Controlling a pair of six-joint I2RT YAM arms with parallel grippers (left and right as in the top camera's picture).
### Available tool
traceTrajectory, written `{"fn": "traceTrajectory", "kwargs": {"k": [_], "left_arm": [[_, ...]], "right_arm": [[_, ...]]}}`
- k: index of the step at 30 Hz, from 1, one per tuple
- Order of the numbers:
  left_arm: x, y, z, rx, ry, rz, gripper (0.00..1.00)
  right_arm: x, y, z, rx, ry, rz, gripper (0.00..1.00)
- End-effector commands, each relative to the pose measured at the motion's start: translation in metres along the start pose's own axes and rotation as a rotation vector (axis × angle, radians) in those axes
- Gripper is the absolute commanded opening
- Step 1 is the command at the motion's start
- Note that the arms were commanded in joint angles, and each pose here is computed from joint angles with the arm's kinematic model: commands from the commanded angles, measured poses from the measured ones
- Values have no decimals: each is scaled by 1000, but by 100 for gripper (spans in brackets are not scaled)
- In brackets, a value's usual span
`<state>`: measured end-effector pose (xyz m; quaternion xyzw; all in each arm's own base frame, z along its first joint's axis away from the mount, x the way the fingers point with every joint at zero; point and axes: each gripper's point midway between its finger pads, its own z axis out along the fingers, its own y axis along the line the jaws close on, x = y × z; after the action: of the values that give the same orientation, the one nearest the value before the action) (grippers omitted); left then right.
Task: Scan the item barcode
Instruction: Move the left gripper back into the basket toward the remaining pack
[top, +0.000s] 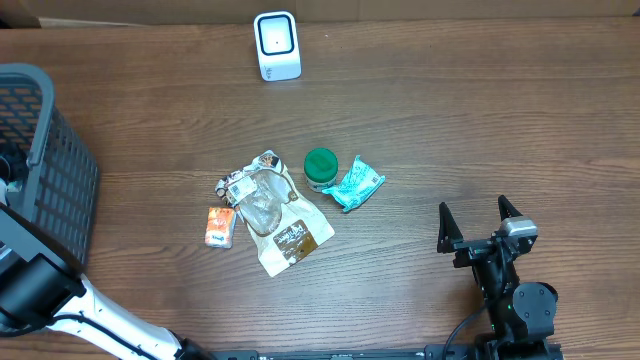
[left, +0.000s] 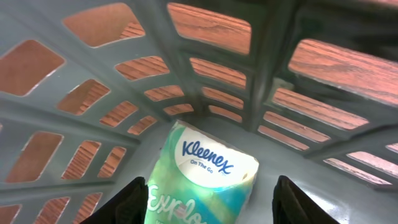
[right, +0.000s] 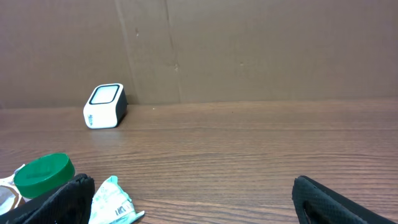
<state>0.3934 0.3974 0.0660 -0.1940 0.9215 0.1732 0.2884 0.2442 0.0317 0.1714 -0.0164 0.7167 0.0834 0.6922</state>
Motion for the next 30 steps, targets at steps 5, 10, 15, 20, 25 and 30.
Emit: {"fn": "traceTrajectory", "kwargs": {"k": [5, 10, 15, 20, 25, 30], "left_arm": [[8, -26, 2, 148, 4, 13, 51], [-4, -18, -18, 128, -22, 12, 52], [11, -4, -16, 69, 39, -5, 52], [31, 0, -5, 51, 101, -6, 53], [37, 2, 2, 36, 114, -7, 52], [51, 17, 3, -57, 179, -2, 37]], "right_arm": [[1, -2, 0, 9, -5, 0, 100], [1, -2, 0, 9, -5, 0, 100], [1, -2, 0, 9, -5, -1, 100], [1, -2, 0, 9, -5, 0, 100], [1, -2, 0, 9, -5, 0, 100], [1, -2, 0, 9, -5, 0, 100]]}}
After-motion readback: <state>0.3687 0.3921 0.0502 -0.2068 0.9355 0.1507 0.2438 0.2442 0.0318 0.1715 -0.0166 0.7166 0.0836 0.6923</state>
